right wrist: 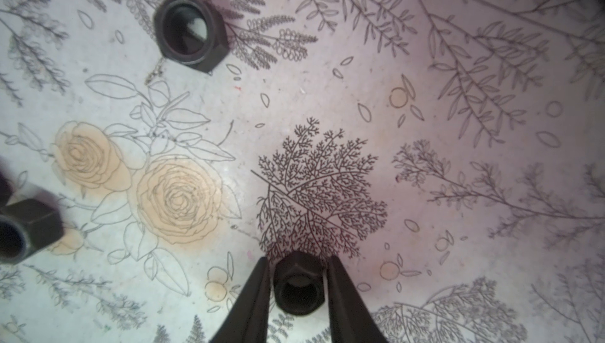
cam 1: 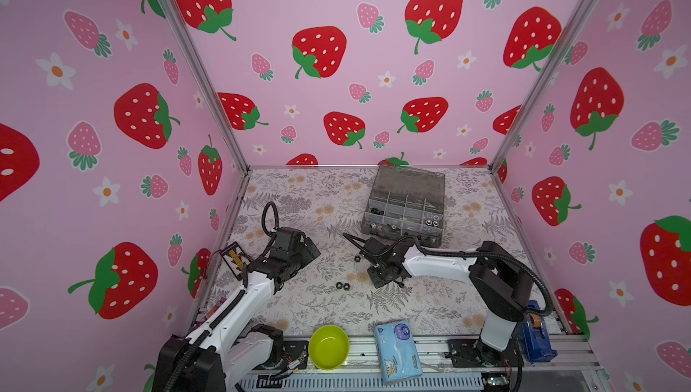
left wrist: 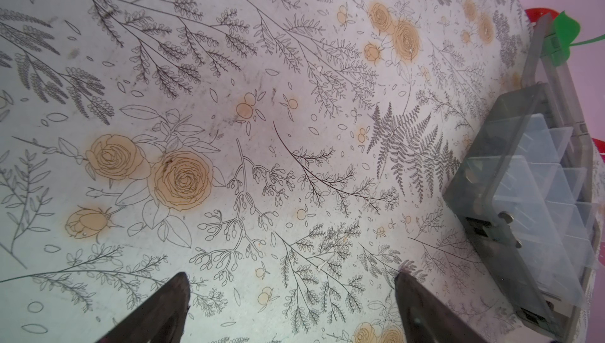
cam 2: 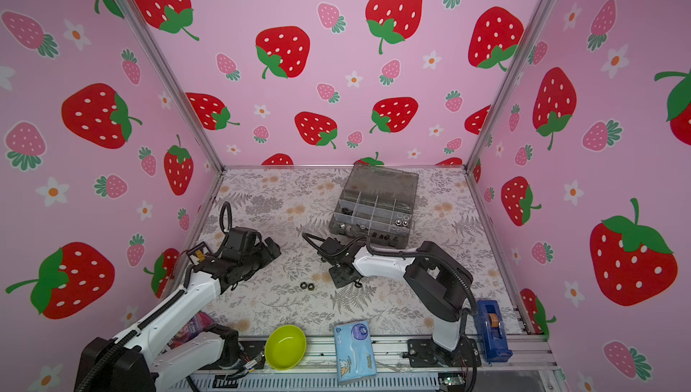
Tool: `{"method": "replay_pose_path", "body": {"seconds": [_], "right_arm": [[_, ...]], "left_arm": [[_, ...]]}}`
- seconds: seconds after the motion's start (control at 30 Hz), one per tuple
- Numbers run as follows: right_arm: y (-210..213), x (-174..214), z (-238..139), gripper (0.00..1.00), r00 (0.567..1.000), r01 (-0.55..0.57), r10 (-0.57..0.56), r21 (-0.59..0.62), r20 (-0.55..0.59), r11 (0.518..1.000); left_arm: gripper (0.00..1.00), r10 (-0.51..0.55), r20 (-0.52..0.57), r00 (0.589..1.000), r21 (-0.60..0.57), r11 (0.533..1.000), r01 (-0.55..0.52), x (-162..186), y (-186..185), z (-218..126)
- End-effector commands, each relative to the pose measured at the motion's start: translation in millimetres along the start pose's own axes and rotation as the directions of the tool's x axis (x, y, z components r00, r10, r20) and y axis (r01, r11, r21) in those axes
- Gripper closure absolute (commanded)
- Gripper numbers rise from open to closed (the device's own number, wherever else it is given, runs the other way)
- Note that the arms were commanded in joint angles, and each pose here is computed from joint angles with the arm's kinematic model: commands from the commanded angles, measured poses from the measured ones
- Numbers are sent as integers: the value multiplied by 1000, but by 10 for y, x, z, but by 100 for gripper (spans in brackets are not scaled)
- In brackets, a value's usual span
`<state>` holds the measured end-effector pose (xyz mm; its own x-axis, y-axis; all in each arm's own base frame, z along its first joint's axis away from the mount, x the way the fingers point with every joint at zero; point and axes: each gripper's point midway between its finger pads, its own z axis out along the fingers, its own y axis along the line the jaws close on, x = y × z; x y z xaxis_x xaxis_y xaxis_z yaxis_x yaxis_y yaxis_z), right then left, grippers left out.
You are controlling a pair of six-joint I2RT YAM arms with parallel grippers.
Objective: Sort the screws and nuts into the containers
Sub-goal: 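Lift the black hex nut with the right gripper and carry it toward the box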
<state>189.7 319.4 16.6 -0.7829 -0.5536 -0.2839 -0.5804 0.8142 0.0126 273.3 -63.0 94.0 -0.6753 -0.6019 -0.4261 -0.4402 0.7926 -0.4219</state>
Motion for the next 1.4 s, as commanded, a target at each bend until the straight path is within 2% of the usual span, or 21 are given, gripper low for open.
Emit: {"method": "replay_pose_path", "body": {"seconds": [0.0,0.27,0.37,0.5,0.67,0.83,1.07,1.37], "right_arm": [[-156,495,206,73,984,24,-14,56,-177,998],[-160,315,4,87,994,12,-7,52,-106,999],[-273,101,-169,93,999,-16,19,86,-32,996],[-473,-248,-445,93,994,-82,75,93,85,992],[-908,-639,-777,92,962,-183,157,100,222,978],[-1435,-982,-982,92,912,-281,234,99,336,955],[-1975,-1308,-930,92,891,-344,266,164,367,925],[-2362,-1480,-568,92,892,-380,309,177,329,908]], "left_arm": [[1,-10,17,1000,-15,1000,10,-18,55,-32],[1,-8,23,1000,-16,1000,8,-25,65,-47],[1,-7,22,1000,-18,1000,8,-20,72,-45],[1,-1,24,1000,-10,1000,1,-29,54,-60],[1,6,36,999,4,1000,-6,-53,29,-98],[1,7,40,999,10,1000,-7,-57,20,-108],[1,8,35,999,16,1000,-8,-51,7,-109],[1,4,30,1000,22,1000,-5,-38,1,-101]]}}
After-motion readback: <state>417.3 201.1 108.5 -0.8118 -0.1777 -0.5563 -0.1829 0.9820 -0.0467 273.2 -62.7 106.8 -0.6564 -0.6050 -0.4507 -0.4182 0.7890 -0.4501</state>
